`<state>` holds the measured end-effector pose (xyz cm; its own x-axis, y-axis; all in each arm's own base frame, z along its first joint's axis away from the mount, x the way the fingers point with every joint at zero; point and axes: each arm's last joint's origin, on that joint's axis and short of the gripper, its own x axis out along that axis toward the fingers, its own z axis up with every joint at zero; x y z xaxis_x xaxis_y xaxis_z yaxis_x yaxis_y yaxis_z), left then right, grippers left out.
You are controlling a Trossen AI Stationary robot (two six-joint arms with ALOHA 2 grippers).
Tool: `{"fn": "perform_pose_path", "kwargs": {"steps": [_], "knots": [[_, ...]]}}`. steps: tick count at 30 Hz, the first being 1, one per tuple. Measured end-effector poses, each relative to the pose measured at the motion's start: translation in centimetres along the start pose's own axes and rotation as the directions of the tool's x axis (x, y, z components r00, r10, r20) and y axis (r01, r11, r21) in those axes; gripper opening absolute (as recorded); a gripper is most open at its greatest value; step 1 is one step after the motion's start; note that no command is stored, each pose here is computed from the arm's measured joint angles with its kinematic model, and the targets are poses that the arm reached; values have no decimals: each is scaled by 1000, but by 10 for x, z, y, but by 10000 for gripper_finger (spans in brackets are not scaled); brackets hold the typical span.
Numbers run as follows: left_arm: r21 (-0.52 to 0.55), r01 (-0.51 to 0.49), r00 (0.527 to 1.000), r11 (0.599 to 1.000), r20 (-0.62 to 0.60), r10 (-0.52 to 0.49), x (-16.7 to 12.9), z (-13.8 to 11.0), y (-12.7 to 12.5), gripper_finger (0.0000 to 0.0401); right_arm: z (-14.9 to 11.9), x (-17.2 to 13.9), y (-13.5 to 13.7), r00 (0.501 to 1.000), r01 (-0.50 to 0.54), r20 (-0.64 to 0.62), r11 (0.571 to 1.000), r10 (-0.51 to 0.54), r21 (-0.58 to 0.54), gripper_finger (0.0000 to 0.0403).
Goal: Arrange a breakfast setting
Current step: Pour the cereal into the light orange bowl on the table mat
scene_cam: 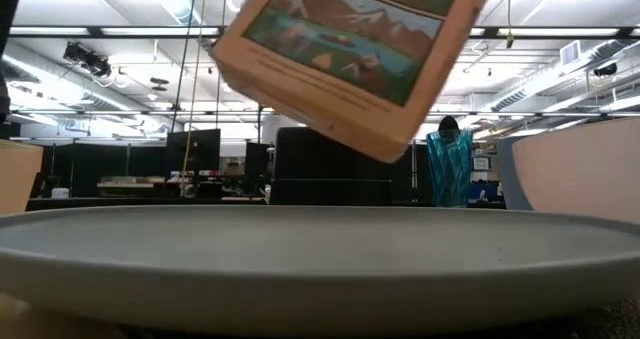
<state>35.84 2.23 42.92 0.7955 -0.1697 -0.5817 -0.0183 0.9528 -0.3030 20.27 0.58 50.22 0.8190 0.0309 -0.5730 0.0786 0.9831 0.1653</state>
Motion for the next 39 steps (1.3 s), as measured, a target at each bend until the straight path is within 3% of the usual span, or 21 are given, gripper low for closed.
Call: {"fn": "perform_pose_path", "kwargs": {"steps": [4, 11, 18, 27, 39], "knots": [[-10, -1, 1000, 1000, 5, 1, 9, 7, -2, 9, 1, 12, -1, 999, 19, -39, 996, -23, -92, 212], [-22, -36, 999, 999, 21, 36, 11, 13, -2, 9, 6, 46, -2, 991, -59, -123, 993, 47, -99, 238], [-24, -63, 998, 998, 21, 63, 12, 12, -3, 9, 7, 76, -3, 980, -65, -194, 993, 46, -97, 226], [6, -53, 998, 999, 30, 52, 13, 12, -9, 9, 5, 92, -4, 969, -57, -246, 995, 35, -83, 148], [22, -56, 998, 998, 28, 55, 13, 11, -8, 12, 3, 98, -3, 958, -70, -282, 996, 53, -51, 10]]}}
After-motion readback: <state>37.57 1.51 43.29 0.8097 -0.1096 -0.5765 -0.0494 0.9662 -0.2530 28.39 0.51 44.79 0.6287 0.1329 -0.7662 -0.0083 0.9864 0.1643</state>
